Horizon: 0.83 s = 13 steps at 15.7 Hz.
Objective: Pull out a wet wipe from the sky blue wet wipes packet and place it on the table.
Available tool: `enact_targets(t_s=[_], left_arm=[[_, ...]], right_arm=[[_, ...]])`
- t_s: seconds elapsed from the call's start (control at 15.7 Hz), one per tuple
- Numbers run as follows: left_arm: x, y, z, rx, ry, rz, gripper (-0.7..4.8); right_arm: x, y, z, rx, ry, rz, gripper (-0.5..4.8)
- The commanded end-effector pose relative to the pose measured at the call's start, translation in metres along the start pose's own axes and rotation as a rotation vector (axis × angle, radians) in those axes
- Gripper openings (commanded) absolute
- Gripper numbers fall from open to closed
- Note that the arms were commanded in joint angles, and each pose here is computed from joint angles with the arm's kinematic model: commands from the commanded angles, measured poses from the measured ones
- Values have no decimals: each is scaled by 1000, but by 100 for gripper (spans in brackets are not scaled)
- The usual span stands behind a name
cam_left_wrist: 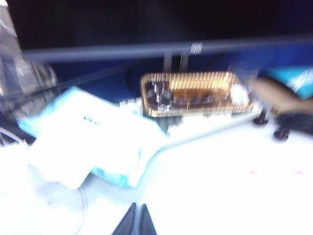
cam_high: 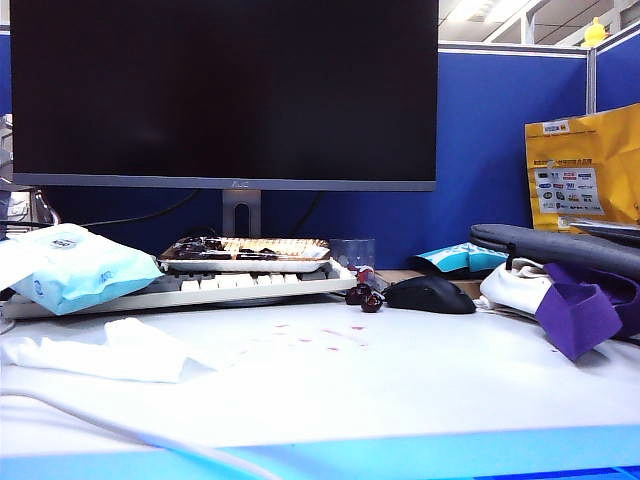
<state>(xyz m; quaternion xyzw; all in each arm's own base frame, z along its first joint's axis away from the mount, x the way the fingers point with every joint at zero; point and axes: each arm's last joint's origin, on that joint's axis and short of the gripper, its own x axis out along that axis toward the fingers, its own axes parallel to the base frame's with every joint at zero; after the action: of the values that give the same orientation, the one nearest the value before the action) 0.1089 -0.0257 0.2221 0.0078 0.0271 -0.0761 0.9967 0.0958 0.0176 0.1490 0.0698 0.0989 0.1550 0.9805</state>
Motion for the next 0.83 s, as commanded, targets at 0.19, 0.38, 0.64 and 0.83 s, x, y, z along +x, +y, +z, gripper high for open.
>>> enact_targets(t_s=[0.19,0.38,0.64,0.83], left_arm=[[-13,1,-25,-12,-47,3,-6],[-17,3,-39,-11,-28,9,-6],[-16,8,-51,-26,15,33,-5],[-15,16,-57,-34,39,80,-6]], right_arm=[[0,0,0,2,0,0,-1],[0,0,0,2,0,0,-1],[0,0,0,1,-5,1,-1],[-1,0,0,0,-9,1,-1]])
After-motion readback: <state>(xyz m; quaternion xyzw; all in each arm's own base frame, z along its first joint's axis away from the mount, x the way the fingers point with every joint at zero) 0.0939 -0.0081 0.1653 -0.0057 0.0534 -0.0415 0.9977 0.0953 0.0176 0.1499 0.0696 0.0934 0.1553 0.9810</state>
